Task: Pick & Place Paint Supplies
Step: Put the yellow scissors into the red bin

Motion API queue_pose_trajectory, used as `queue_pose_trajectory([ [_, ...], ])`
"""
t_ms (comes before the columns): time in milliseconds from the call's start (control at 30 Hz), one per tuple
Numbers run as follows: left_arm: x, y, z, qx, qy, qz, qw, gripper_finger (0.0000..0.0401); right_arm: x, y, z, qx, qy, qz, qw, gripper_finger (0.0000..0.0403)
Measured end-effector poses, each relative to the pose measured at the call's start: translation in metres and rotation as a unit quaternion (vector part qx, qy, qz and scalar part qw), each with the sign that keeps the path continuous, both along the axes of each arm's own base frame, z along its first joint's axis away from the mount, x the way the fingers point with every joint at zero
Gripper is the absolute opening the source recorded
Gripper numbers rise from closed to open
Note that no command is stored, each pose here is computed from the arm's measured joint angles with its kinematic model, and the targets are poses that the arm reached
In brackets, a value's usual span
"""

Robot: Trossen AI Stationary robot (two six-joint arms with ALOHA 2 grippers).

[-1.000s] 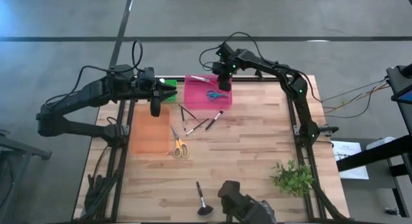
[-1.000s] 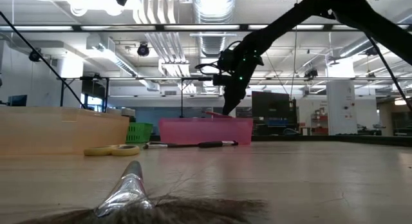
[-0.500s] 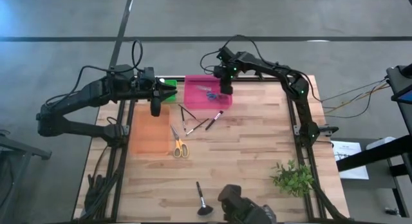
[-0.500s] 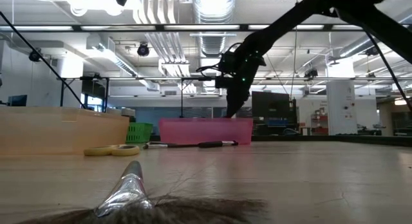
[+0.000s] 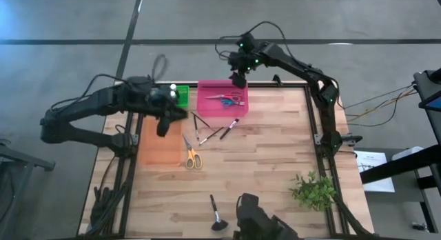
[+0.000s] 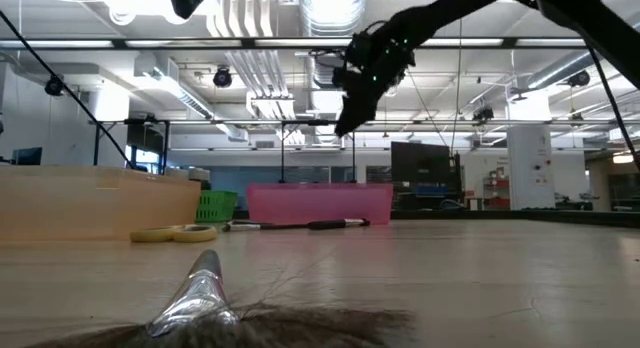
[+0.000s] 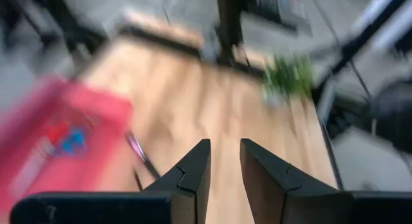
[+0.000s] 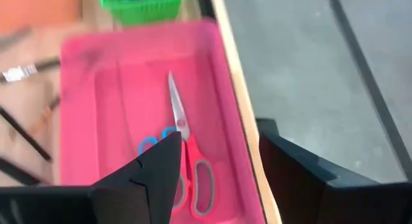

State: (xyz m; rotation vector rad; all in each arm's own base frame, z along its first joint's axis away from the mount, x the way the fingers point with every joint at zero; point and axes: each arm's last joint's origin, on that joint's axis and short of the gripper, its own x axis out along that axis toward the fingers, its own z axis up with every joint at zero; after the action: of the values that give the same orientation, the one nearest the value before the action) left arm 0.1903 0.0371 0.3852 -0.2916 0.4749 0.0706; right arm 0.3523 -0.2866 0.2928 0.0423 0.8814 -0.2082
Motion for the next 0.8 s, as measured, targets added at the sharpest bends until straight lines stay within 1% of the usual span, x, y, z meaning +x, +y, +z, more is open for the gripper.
queue_pose_trajectory([
  [67, 0.004, -0.01, -0.01, -0.018, 0.046, -0.025, 0.998, 0.0092, -0.003, 0.003, 0.014, 0.004, -0.022, -0.009, 1.0, 0.0206],
  [167, 0.015, -0.031, -0.023, -0.026, 0.101, -0.077, 0.992, 0.0092, -0.009, 0.01, 0.032, 0.005, -0.045, -0.02, 0.999, 0.0206],
  [233, 0.024, -0.047, -0.029, -0.022, 0.118, -0.113, 0.986, 0.0092, -0.014, 0.014, 0.04, 0.006, -0.054, -0.027, 0.998, 0.0206],
  [300, 0.032, -0.062, -0.036, -0.025, 0.135, -0.131, 0.982, 0.0092, -0.018, 0.017, 0.045, 0.008, -0.06, -0.034, 0.998, 0.0207],
  [333, 0.036, -0.067, -0.039, -0.036, 0.141, -0.133, 0.98, 0.0092, -0.021, 0.019, 0.047, 0.01, -0.063, -0.038, 0.997, 0.0207],
  [400, 0.045, -0.076, -0.048, -0.074, 0.17, -0.118, 0.976, 0.0092, -0.025, 0.022, 0.049, 0.011, -0.067, -0.041, 0.997, 0.0207],
  [467, 0.054, -0.084, -0.058, -0.131, 0.204, -0.079, 0.967, 0.0092, -0.029, 0.026, 0.048, 0.012, -0.067, -0.042, 0.997, 0.0207],
  [500, 0.059, -0.086, -0.063, -0.168, 0.221, -0.048, 0.96, 0.0092, -0.031, 0.028, 0.046, 0.012, -0.067, -0.042, 0.997, 0.0207],
  [567, 0.069, -0.089, -0.074, -0.244, 0.254, 0.023, 0.936, 0.0092, -0.034, 0.031, 0.041, 0.023, -0.07, -0.045, 0.996, 0.0207],
  [633, 0.08, -0.091, -0.084, -0.311, 0.281, 0.095, 0.903, 0.0092, -0.038, 0.034, 0.035, 0.039, -0.076, -0.053, 0.995, 0.0207],
  [733, 0.094, -0.092, -0.097, -0.388, 0.306, 0.194, 0.847, 0.0092, -0.045, 0.041, 0.027, 0.059, -0.086, -0.065, 0.992, 0.0207],
  [800, 0.102, -0.093, -0.106, -0.43, 0.31, 0.267, 0.805, 0.0092, -0.052, 0.046, 0.023, 0.066, -0.094, -0.073, 0.991, 0.0207],
])
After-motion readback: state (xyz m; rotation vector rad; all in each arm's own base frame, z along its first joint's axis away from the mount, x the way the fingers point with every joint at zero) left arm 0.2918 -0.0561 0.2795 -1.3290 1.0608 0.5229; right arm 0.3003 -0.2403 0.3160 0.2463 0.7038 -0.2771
